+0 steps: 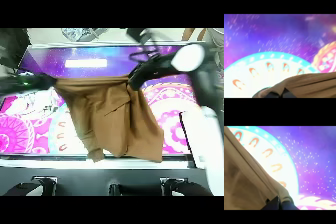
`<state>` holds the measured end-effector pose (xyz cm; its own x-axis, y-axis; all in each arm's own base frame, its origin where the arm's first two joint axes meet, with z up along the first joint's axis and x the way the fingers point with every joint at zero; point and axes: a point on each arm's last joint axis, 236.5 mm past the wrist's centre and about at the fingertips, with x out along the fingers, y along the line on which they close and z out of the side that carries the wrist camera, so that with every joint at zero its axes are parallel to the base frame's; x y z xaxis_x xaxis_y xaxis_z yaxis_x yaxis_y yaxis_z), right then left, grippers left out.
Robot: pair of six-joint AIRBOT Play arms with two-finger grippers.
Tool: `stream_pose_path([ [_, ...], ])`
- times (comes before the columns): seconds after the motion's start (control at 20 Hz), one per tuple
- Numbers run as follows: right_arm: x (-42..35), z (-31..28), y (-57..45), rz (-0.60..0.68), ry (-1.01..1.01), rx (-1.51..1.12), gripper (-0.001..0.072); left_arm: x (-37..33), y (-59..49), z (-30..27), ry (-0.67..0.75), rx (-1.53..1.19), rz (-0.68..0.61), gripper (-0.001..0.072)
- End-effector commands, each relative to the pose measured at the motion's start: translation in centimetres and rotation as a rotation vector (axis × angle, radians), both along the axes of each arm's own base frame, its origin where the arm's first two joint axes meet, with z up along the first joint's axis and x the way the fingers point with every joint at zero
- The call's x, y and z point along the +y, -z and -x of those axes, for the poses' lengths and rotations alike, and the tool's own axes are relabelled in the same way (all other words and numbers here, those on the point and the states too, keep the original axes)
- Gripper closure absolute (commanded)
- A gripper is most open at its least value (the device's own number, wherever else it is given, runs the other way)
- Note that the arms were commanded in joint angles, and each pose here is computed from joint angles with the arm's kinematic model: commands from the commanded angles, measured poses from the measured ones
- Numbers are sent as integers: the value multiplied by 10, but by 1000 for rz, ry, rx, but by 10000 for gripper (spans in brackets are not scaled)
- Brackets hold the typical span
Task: Fold the shirts.
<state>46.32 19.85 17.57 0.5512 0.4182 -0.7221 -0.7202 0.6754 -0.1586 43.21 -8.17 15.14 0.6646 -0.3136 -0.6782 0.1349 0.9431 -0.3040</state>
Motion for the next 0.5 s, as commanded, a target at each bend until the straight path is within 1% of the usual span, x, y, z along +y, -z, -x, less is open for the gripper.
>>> stream_pose_path([
  [0.0, 13, -56, 104, -27, 93, 117, 666, -3, 127, -17, -19, 262, 22, 676],
  [0.1, 24, -57, 137, -96, 151, 228, 665, -11, 166, -21, -29, 350, 72, 676],
  [0.2, 36, -54, 151, -147, 153, 284, 666, -23, 186, -21, -42, 408, 144, 673],
  [0.25, 39, -54, 149, -184, 179, 306, 613, -30, 188, -22, -47, 423, 187, 652],
  [0.3, 40, -54, 141, -234, 223, 331, 441, -38, 185, -21, -48, 434, 231, 539],
  [0.35, 46, -50, 124, -296, 219, 351, 267, -40, 180, -19, -32, 446, 236, 397],
  [0.4, 43, -47, 100, -333, 179, 343, 166, -35, 172, -17, -10, 460, 221, 223],
  [0.45, 30, -44, 78, -337, 143, 319, 134, -25, 162, -16, 5, 474, 200, 118],
])
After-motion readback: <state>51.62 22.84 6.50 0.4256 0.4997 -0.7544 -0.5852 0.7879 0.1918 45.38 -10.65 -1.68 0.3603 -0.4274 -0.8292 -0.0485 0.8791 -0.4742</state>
